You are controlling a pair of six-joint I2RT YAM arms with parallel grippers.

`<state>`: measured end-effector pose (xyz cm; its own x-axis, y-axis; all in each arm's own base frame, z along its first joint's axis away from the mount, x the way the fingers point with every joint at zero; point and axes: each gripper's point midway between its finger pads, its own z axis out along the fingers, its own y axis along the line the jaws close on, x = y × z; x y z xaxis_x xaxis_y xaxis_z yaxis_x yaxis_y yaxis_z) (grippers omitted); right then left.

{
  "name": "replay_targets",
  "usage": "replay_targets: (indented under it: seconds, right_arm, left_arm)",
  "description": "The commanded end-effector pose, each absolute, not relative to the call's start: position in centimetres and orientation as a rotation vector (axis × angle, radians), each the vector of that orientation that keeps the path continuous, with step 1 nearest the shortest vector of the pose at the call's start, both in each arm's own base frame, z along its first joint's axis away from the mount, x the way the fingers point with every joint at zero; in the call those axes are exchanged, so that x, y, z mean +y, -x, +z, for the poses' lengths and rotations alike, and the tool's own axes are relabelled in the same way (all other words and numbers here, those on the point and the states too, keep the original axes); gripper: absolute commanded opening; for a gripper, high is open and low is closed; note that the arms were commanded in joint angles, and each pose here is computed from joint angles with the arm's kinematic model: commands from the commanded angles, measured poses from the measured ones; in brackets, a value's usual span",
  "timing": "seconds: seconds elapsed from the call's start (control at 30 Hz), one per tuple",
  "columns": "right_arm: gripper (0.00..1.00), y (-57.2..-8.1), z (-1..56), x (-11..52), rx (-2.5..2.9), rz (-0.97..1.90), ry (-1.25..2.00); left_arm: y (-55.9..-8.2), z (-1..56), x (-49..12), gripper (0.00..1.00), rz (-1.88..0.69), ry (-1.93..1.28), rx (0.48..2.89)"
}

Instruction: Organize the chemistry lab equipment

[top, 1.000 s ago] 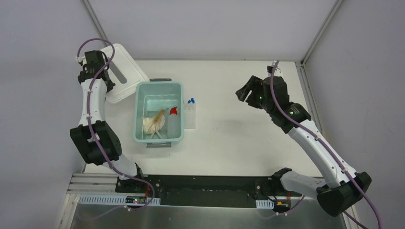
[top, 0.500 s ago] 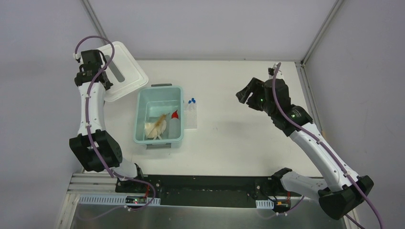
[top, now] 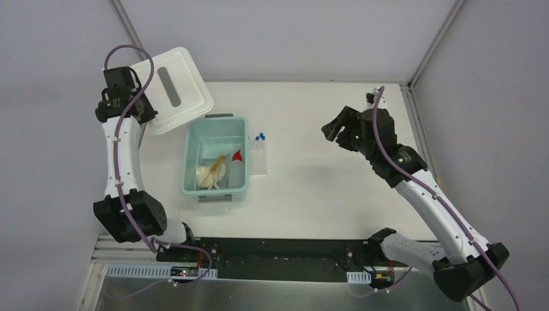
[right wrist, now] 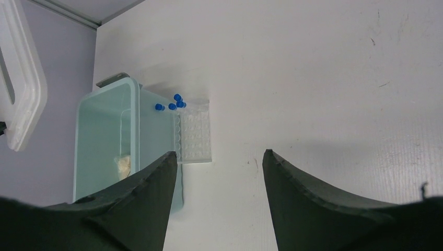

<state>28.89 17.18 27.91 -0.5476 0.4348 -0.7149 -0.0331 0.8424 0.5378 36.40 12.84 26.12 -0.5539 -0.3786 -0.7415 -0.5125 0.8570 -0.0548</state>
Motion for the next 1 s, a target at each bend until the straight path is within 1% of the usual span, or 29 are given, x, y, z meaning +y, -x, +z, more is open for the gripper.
replay_targets:
  seconds: [0.0, 0.13, 0.27, 0.57, 0.77, 0.97]
  right_arm:
    - [0.64, -28.8, 28.5, 17.6, 2.06, 0.652, -0.298]
    - [0.64, -28.9, 27.9, 18.8, 2.084, 0.683, -0.285]
    - [0.64, -28.7, 27.5, 21.0, 2.109, 0.723, -0.247]
    - [0.68, -27.5, 26.3, 27.9, 2.135, 0.777, -0.15]
    - [0.68, -26.3, 25.5, 33.2, 2.141, 0.798, -0.048]
    - [0.69, -25.9, 24.6, 36.9, 2.164, 0.827, 0.002]
  left_arm:
    - [-33.2, 27.9, 8.4, 0.0, 0.043, 0.504, 2.237]
    - [-29.9, 25.0, 4.7, 0.0, 0.0, 0.393, 2.378]
    - [-26.8, 22.4, 2.2, 0.0, 0.016, 0.278, 2.507]
    - [-23.0, 20.4, 1.0, 0.0, -0.02, 0.219, 2.62]
    - [-21.6, 19.4, 0.9, 0.0, 0.033, 0.159, 2.662]
    - [-20.6, 18.6, 1.5, 0.0, 0.109, 0.103, 2.675]
